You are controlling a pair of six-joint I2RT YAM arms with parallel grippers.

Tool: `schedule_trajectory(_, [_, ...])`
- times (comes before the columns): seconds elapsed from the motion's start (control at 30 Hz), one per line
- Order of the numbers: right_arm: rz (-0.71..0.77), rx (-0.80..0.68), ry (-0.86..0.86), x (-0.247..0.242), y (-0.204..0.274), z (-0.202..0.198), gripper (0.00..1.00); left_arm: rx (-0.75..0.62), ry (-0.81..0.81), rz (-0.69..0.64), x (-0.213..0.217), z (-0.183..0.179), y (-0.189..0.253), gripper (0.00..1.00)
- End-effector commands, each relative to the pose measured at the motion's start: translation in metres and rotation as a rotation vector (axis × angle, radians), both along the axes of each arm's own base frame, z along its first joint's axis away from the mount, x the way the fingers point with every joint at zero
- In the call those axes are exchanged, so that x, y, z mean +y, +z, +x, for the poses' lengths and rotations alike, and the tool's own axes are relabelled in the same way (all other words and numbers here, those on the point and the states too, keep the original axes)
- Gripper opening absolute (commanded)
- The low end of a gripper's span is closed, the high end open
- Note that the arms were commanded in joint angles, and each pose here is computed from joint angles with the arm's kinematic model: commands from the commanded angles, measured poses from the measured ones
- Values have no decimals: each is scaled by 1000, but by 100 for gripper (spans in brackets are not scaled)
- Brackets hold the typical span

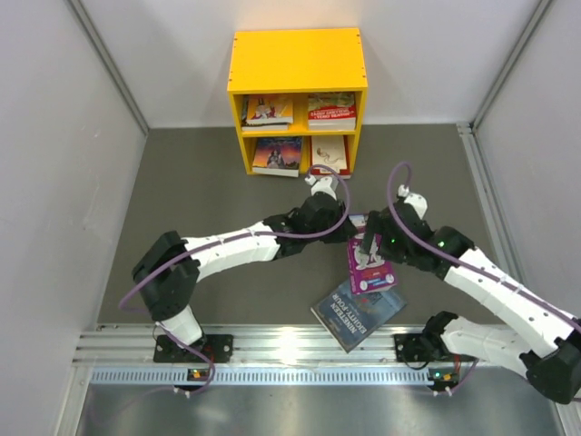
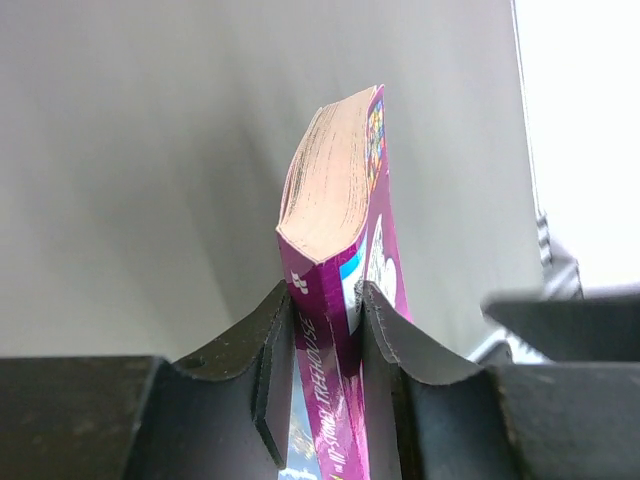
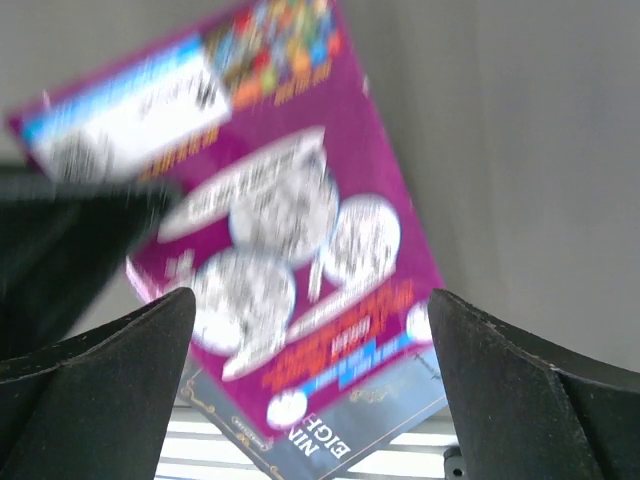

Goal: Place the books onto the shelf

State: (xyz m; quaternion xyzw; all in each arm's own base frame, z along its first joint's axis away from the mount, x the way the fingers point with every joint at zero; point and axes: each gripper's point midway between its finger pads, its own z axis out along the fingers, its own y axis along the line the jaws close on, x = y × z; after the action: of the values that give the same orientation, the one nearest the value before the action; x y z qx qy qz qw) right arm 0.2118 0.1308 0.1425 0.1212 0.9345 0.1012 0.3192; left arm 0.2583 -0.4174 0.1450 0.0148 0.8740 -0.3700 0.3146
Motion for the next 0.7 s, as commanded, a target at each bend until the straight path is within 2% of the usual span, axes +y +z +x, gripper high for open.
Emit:
schedule_trajectory(0.0, [-118, 10, 22, 0, 6, -26, 100, -86, 43, 51, 13, 17, 23, 0])
schedule_trajectory(0.2, [-104, -40, 155, 60, 17, -54, 100, -58, 44, 72, 10, 21, 22, 0])
schedule_trajectory(0.3, [-175, -22, 160, 71, -2, -57, 100, -45, 40, 47, 7, 18, 28, 0])
schedule_trajectory(0.5, [-283, -53, 106, 61, -13, -46, 100, -27, 33, -11, 12, 8, 52, 0])
schedule_trajectory(0.67, [-384, -85, 74, 50, -20, -37, 95, 6, 0, -119, 16, -1, 82, 0])
